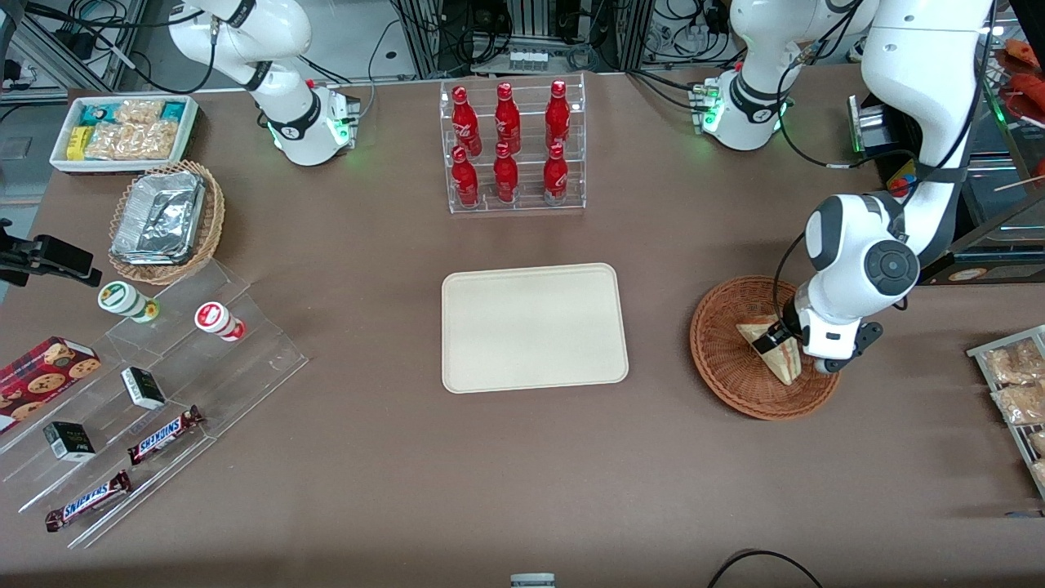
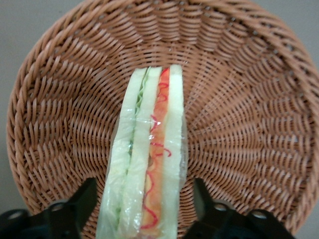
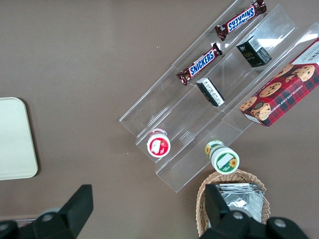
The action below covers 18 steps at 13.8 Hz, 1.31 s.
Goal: Place sandwich from basket to tray
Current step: 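Lower the open left gripper over the wrapped sandwich in the basket, then close the left gripper on the sandwich and lift it, then carry the sandwich with the left gripper over the cream tray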
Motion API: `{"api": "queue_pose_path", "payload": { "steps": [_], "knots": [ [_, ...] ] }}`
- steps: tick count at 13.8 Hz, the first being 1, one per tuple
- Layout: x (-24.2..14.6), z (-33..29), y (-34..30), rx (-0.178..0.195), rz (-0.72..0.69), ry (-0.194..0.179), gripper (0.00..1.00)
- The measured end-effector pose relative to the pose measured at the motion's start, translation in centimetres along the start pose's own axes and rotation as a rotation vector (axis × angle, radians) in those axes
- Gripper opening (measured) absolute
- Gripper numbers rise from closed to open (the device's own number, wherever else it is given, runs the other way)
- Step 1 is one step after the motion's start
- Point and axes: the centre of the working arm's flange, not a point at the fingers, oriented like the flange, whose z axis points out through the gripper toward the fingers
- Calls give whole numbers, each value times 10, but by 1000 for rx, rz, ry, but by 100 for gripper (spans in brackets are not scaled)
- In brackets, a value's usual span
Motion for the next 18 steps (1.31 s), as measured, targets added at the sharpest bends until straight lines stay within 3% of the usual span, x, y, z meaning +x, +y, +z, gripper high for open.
{"api": "queue_pose_path", "payload": {
  "steps": [3,5,10,18],
  "knots": [
    [-3,0,-2,17,1,-18,47],
    [-4,-12,-3,38,7,-39,34],
    [-19,-75,40,74,141,-70,17],
    [-113,-77,148,79,396,-55,17]
  ]
}}
